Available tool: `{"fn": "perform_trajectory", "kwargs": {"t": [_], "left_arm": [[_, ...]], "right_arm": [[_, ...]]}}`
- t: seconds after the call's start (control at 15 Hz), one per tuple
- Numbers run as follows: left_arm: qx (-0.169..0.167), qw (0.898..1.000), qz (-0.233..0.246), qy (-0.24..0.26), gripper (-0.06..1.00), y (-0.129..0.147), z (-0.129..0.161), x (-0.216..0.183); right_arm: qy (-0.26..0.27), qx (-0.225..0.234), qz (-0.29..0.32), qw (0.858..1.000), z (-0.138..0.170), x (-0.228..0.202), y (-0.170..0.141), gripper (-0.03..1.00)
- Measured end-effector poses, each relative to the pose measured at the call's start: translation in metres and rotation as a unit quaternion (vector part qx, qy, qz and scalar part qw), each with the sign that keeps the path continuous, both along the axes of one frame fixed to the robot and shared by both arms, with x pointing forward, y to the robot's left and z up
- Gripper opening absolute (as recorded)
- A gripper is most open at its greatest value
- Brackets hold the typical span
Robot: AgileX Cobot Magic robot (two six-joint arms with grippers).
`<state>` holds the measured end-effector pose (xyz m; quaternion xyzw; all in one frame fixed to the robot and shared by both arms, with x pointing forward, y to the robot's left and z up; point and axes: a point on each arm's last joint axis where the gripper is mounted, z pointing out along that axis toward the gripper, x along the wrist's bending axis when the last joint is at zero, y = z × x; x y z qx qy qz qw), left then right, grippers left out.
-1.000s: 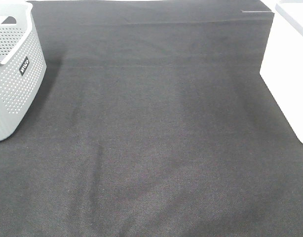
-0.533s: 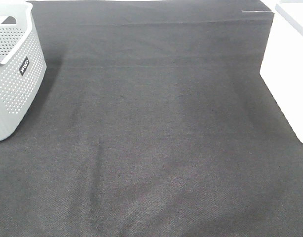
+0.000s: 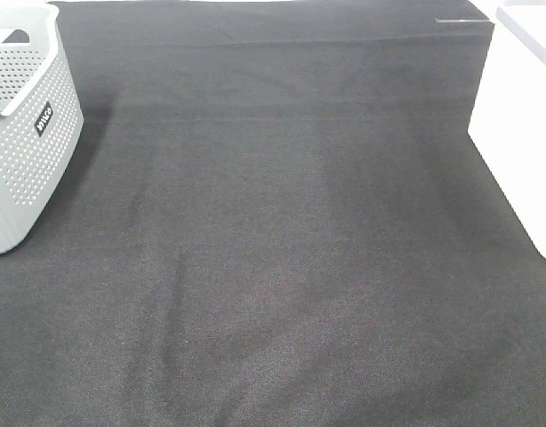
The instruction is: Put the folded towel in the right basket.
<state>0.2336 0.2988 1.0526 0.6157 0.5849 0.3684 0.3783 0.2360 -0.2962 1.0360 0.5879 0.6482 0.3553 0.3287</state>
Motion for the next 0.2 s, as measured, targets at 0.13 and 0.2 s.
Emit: {"fn": "perform_trajectory", "kwargs": {"t": [0.13, 0.2], "left_arm": [[0.0, 1.0, 0.0, 0.0, 0.99, 0.0, 0.0, 0.0], [0.0, 1.0, 0.0, 0.0, 0.99, 0.0, 0.0, 0.0]], "right_arm": [[0.0, 0.0, 0.0, 1.0, 0.0, 0.0, 0.0, 0.95], [0.0, 0.0, 0.0, 1.0, 0.0, 0.0, 0.0, 0.95]]}}
